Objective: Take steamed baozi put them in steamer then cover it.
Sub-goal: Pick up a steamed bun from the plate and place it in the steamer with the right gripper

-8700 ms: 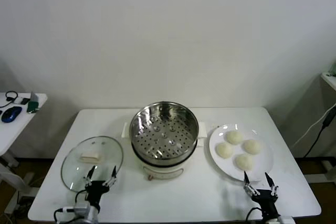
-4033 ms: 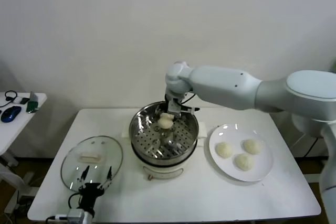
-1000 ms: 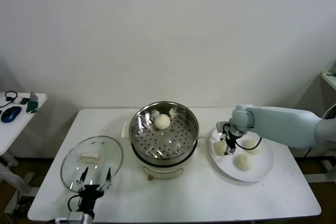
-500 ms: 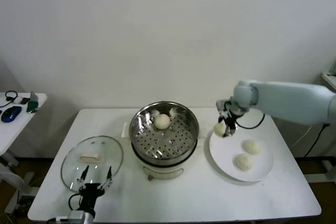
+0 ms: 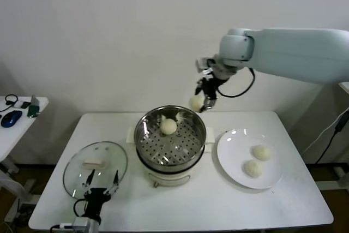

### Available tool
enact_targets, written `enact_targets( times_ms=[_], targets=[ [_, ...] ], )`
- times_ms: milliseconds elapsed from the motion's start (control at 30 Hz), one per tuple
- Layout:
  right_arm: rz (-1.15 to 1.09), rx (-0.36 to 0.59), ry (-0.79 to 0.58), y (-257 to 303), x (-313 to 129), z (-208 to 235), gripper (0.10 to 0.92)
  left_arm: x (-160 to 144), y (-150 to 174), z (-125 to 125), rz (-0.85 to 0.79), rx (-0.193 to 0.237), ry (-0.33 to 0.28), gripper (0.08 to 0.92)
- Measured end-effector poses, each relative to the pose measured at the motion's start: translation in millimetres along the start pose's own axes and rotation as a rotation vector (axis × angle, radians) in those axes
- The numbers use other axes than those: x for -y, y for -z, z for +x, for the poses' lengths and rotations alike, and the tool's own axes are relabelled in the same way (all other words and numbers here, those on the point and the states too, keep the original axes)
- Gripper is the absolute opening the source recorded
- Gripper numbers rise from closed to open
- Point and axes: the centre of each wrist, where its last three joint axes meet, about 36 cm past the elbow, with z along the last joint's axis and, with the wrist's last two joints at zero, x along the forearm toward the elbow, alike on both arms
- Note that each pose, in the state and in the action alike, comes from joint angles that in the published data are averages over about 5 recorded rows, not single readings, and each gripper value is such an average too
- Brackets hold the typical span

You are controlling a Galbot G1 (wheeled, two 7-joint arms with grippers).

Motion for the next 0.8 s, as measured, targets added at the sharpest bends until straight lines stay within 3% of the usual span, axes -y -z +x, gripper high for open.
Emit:
enact_targets(
  times_ms=[333,800],
  targets=[
    [0.075,0.002,0.045,66.2,-9.1,-62.4,0.696,0.0,2.4,1.5,0.003,0.004,0.002,0.823],
    [0.154,-0.046,0.06,99.6,-17.6,-152.2,0.696,-2.5,3.1,-0.5,0.003,0.011,0.008,0.823]
  ],
)
